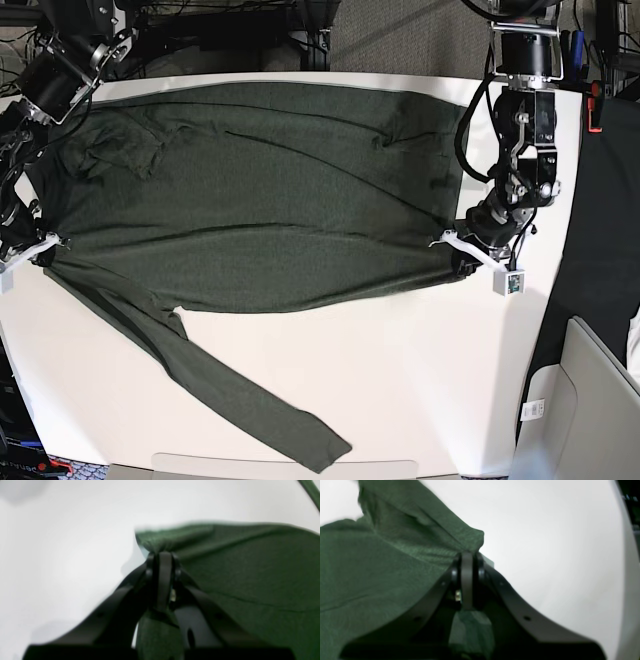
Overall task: Fold the T-shirt properly
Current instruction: 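Lift the hem half with both grippers and fold it over toward the collar, then lower the folded edge and hold it flat with both grippers, then move the right gripper to the hanging sleeve's base and grasp it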
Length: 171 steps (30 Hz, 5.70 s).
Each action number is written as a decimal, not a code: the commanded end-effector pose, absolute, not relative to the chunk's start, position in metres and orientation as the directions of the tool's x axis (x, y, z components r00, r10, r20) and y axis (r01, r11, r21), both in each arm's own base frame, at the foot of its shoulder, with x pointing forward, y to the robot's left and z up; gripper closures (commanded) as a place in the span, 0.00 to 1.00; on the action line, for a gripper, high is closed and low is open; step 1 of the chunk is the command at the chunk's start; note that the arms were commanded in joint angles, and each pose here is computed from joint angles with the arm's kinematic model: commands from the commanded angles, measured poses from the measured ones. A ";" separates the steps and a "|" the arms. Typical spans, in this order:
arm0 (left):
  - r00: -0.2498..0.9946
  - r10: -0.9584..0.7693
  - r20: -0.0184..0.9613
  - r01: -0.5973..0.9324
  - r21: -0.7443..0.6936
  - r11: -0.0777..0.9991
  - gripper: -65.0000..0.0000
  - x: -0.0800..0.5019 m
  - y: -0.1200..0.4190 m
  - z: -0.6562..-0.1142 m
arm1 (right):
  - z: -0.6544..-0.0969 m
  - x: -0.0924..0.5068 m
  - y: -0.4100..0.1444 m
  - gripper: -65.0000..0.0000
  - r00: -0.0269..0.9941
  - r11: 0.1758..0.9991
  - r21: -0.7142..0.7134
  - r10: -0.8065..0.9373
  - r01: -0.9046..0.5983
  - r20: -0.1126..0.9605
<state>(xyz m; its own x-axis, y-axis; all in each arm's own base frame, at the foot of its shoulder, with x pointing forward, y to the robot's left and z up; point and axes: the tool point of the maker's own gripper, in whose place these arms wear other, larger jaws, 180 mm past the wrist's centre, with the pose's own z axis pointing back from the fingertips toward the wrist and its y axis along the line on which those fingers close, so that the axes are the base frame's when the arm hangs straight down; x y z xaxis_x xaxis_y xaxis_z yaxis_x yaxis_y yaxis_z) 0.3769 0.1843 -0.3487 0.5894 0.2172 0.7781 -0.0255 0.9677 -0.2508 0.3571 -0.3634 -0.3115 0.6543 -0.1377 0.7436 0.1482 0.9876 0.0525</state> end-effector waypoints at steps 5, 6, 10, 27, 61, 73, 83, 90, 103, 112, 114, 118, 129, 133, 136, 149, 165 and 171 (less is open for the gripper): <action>0.526 0.234 0.817 -0.061 -0.238 0.969 1.00 0.367 0.207 -0.329 | -0.293 0.342 -0.383 0.99 0.613 0.986 0.035 -0.127 0.160 0.780; 0.522 0.236 0.819 -0.065 -0.237 0.969 1.00 0.364 0.209 -0.327 | -0.293 0.338 -0.386 0.99 0.615 0.986 0.032 -0.128 0.165 0.778; 0.512 0.229 0.828 -0.063 -0.230 0.971 1.00 0.353 0.210 -0.322 | -0.301 0.322 -0.394 0.99 0.617 0.981 0.055 -0.162 0.188 0.770; 0.578 0.212 0.788 -0.062 -0.217 0.974 1.00 0.312 0.204 -0.345 | -0.294 0.286 -0.410 0.99 0.623 0.976 -0.011 -0.131 0.219 0.771; 0.694 0.150 0.705 -0.013 -0.196 0.980 1.00 0.257 0.186 -0.355 | -0.310 0.265 -0.402 0.99 0.673 0.980 0.012 -0.144 0.197 0.726; 0.792 0.129 0.597 -0.011 -0.197 0.980 1.00 0.238 0.181 -0.375 | -0.315 0.260 -0.400 0.99 0.684 0.981 0.012 -0.145 0.196 0.714; 0.801 0.138 0.582 -0.022 -0.202 0.979 1.00 0.236 0.181 -0.381 | -0.316 0.241 -0.397 0.99 0.714 0.984 -0.044 -0.094 0.173 0.694; 0.800 0.140 0.583 -0.022 -0.205 0.979 1.00 0.236 0.180 -0.381 | -0.322 0.241 -0.394 0.99 0.712 0.983 -0.025 -0.115 0.184 0.693; 0.800 0.139 0.583 -0.019 -0.206 0.978 1.00 0.235 0.180 -0.380 | -0.289 0.286 -0.392 0.99 0.603 0.978 0.008 -0.136 0.210 0.786; 0.800 0.139 0.583 -0.019 -0.206 0.978 1.00 0.235 0.180 -0.380 | -0.274 0.311 -0.386 0.99 0.558 0.982 0.029 -0.130 0.186 0.820; 0.799 0.140 0.584 -0.022 -0.205 0.978 1.00 0.235 0.181 -0.380 | -0.282 0.304 -0.386 0.99 0.578 0.982 0.024 -0.130 0.187 0.806; 0.799 0.141 0.584 -0.023 -0.205 0.979 1.00 0.236 0.181 -0.380 | -0.297 0.290 -0.391 0.98 0.624 0.980 -0.007 -0.122 0.200 0.772; 0.799 0.146 0.584 -0.020 -0.217 0.976 1.00 0.236 0.176 -0.380 | -0.297 0.274 -0.400 0.56 0.626 0.966 -0.043 -0.132 0.256 0.769; 0.800 0.146 0.581 -0.021 -0.217 0.976 1.00 0.235 0.176 -0.381 | -0.282 0.270 -0.402 0.55 0.552 0.957 0.013 -0.178 0.290 0.814; 0.800 0.147 0.581 -0.021 -0.218 0.976 1.00 0.235 0.175 -0.381 | -0.276 0.273 -0.403 0.55 0.521 0.956 0.038 -0.192 0.292 0.832; 0.814 0.129 0.566 -0.007 -0.212 0.977 0.91 0.244 0.175 -0.371 | -0.285 0.356 -0.350 0.55 0.515 0.975 0.116 -0.199 0.188 0.834; 0.753 0.150 0.640 -0.022 -0.204 0.979 0.76 0.264 0.186 -0.348 | -0.289 0.390 -0.333 0.55 0.466 0.976 0.165 -0.212 0.141 0.859; 0.749 0.154 0.644 -0.026 -0.204 0.979 0.76 0.265 0.187 -0.347 | -0.292 0.425 -0.310 0.55 0.469 0.987 0.142 -0.158 0.071 0.869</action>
<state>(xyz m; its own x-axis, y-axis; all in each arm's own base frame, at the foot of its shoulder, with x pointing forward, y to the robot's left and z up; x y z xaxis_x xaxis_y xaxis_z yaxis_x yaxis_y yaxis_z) 0.2582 0.1858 -0.3578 0.7734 0.1633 0.6126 -0.0397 0.9768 -0.2103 0.4160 -0.3020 -0.3156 0.5274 -0.1713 0.8321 0.0737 0.9850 0.1561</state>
